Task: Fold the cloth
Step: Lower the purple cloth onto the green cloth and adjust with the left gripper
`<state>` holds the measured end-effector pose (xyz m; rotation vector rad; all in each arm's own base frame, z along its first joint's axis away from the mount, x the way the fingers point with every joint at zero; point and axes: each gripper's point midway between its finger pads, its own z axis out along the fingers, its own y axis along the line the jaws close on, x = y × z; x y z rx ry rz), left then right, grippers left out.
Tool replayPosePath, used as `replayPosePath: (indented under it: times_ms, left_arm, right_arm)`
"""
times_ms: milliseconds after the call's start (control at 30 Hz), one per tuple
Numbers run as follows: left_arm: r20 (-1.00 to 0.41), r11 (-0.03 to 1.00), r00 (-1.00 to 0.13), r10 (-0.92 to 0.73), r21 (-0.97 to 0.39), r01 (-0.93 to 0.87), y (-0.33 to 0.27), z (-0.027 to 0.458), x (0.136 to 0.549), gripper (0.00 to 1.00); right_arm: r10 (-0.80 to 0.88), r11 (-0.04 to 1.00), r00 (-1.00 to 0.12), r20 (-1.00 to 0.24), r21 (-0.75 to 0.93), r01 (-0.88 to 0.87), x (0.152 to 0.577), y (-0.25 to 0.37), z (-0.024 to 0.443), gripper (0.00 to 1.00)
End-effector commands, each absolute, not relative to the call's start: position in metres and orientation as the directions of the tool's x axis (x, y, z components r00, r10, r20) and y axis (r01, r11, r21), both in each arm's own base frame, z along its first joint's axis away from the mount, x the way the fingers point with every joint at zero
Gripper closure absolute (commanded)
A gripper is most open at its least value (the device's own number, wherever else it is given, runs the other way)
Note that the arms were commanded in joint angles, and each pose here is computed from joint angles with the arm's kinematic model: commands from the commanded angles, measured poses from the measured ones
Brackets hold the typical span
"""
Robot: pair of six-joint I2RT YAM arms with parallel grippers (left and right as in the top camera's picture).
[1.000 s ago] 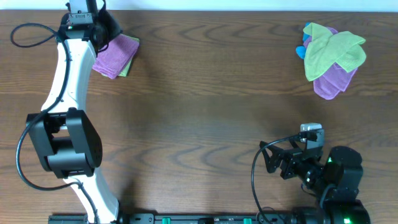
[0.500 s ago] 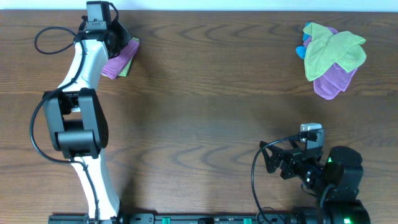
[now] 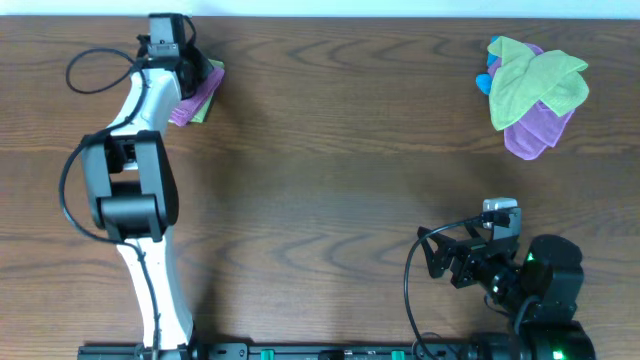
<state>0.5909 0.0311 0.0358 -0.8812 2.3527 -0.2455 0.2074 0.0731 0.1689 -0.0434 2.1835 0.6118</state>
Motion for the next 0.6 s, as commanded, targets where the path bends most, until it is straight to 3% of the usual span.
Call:
replayPosePath:
  times_ms: [0,567]
  left_arm:
    - [-0.512,0.749,-0.552,-0.658,-0.374,-0.546,0.038,0.037,0.603,0.94]
    - [-0.599,0.743,-0.463,-0.653,-0.388,-0.546,0.052,0.05,0.621,0.9]
  right_arm:
    - [0.19,0.874,-0.645,-0.74,0.427,-0.232,0.207,0.073,0.168,0.01]
    - [0.19,0.874,-0.645,-0.74,0.427,-0.232,0.207,0.073,0.168,0.01]
